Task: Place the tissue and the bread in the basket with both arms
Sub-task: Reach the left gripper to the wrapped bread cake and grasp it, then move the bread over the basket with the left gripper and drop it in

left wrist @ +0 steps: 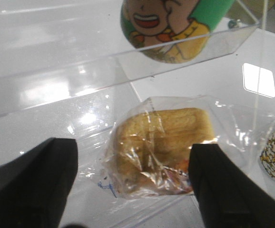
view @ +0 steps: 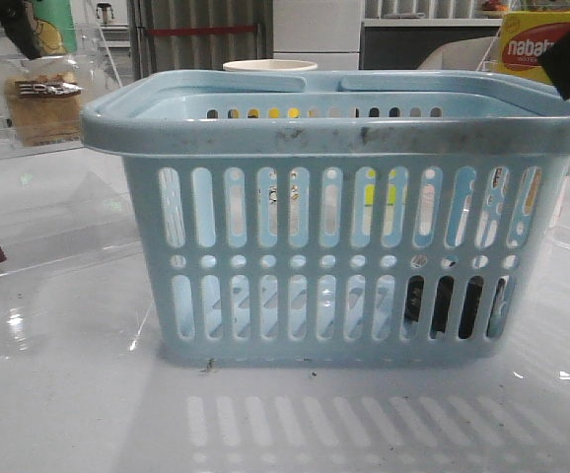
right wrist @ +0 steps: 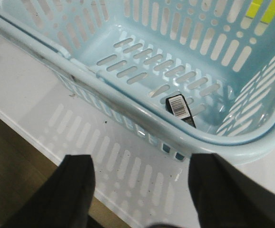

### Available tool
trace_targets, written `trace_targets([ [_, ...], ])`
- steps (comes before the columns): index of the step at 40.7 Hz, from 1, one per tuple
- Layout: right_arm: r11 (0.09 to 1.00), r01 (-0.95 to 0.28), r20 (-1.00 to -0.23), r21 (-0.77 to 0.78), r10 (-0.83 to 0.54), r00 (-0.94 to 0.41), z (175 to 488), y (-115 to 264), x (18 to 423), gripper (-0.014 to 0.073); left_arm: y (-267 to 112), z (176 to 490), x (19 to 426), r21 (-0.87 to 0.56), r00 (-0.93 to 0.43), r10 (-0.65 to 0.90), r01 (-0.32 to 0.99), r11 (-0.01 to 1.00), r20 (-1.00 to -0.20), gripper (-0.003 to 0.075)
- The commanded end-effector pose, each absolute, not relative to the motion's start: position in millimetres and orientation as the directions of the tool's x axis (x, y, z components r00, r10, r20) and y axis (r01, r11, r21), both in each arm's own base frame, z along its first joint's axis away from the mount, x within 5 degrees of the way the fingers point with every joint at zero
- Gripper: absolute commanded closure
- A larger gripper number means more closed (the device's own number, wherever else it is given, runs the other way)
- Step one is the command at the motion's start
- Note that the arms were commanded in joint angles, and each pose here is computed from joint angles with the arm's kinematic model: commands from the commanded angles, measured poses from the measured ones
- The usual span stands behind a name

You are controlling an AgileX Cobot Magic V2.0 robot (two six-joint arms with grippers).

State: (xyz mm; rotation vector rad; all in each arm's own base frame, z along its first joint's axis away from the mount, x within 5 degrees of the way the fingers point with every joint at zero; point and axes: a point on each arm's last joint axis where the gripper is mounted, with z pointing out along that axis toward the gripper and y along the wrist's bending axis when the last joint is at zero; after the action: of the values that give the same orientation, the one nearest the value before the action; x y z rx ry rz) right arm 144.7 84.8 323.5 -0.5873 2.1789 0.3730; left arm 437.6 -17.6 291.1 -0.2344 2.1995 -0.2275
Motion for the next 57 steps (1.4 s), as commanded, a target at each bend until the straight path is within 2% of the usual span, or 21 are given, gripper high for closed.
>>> trace_targets([
  [1,0.848,-0.528,-0.841,0.044,-0.254,-0.478,337,85,148,0.0074,-17,322,441,-0.318,-0.457,-0.316,-0.075,0.945,-0.831,0.0175],
  [6,0.848,-0.528,-0.841,0.044,-0.254,-0.478,337,85,148,0.0074,-18,314,447,-0.347,-0.444,-0.347,-0.084,0.934,-0.826,0.0183],
  [11,0.848,-0.528,-0.841,0.044,-0.254,-0.478,337,85,148,0.0074,-17,314,449,-0.341,-0.435,-0.34,-0.08,0.937,-0.833,0.0239],
  [20,0.848,-0.528,-0.841,0.044,-0.254,-0.478,337,85,148,0.0074,-18,314,448,-0.339,-0.441,-0.338,-0.08,0.937,-0.831,0.0495],
  [25,0.848,-0.528,-0.841,0.044,-0.254,-0.478,337,85,148,0.0074,-18,324,442,-0.34,-0.438,-0.337,-0.073,0.937,-0.834,0.0595],
  [28,0.848,-0.528,-0.841,0.044,-0.254,-0.478,337,85,148,0.0074,-18,334,437,-0.332,-0.423,-0.327,-0.064,0.941,-0.845,0.063],
  [37,0.848,-0.528,-0.841,0.044,-0.254,-0.478,337,85,148,0.0074,-19,379,407,-0.278,-0.374,-0.259,-0.004,0.961,-0.891,0.0628],
  [44,0.848,-0.528,-0.841,0.044,-0.254,-0.478,337,85,148,0.0074,-33,413,376,-0.188,-0.356,-0.144,0.091,0.978,-0.923,0.0628],
  [50,0.848,-0.528,-0.841,0.044,-0.254,-0.478,337,85,148,0.0074,-62,433,348,-0.121,-0.348,-0.04,0.213,0.97,-0.936,0.0628],
  [57,0.848,-0.528,-0.841,0.044,-0.254,-0.478,337,85,148,0.0074,-108,438,326,-0.092,-0.362,0.049,0.364,0.927,-0.931,0.0628],
])
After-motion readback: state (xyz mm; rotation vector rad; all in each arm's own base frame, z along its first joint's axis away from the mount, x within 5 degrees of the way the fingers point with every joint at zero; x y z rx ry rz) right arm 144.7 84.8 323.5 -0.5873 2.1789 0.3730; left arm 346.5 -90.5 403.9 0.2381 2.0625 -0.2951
